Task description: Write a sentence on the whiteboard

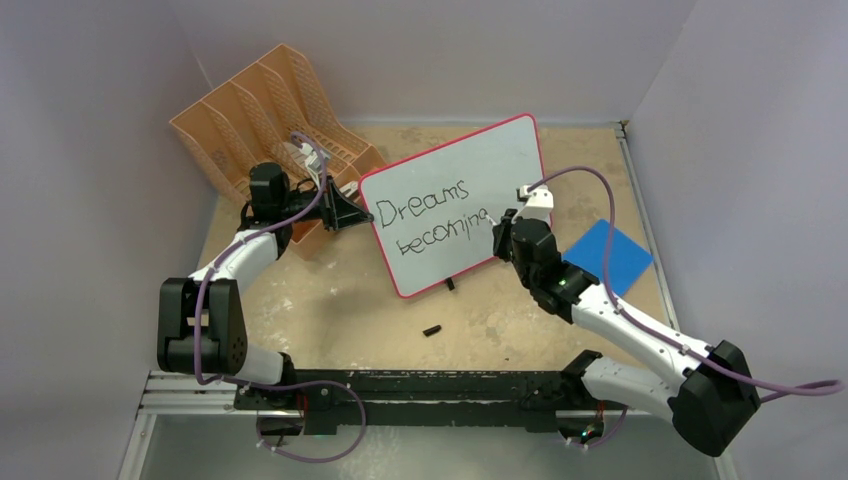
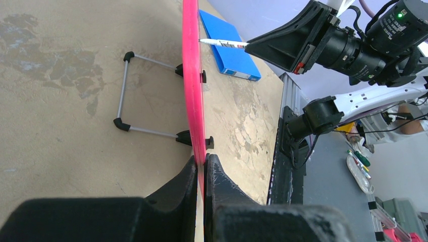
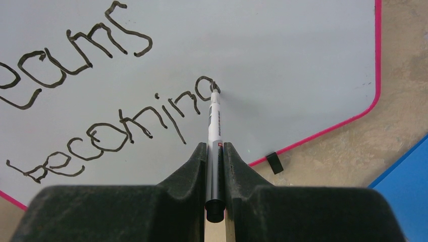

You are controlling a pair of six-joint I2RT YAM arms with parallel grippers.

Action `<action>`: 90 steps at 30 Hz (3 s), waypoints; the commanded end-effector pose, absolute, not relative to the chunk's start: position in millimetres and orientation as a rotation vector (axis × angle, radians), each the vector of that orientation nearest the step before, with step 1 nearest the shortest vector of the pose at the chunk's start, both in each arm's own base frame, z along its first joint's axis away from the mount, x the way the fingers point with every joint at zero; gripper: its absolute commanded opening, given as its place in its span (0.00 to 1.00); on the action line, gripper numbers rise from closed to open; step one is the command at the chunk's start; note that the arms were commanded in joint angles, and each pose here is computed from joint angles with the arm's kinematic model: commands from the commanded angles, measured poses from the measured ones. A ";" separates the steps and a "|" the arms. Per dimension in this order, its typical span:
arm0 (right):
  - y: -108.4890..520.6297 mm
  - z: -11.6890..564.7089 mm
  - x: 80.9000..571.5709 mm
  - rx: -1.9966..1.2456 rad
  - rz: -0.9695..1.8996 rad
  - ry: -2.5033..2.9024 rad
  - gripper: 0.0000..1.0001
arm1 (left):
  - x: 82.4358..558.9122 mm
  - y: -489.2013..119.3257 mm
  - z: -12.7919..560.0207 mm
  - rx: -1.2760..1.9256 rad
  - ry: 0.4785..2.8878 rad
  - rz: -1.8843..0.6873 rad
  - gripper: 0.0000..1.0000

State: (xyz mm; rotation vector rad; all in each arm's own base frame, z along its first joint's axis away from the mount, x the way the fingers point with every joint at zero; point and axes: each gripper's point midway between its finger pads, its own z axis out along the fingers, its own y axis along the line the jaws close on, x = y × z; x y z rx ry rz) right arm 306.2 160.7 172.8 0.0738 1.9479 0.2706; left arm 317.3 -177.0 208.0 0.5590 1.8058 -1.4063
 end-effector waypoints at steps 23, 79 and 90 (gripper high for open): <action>163.7 151.9 292.5 0.110 0.314 2.060 0.00 | 325.7 -174.8 221.7 0.620 1.736 -1.350 0.00; 159.3 217.5 279.1 0.039 0.444 1.830 0.00 | 328.8 -172.2 224.1 0.609 1.749 -1.308 0.00; 176.3 212.8 268.0 -0.021 0.515 1.825 0.00 | 329.9 -171.3 225.2 0.600 1.750 -1.302 0.00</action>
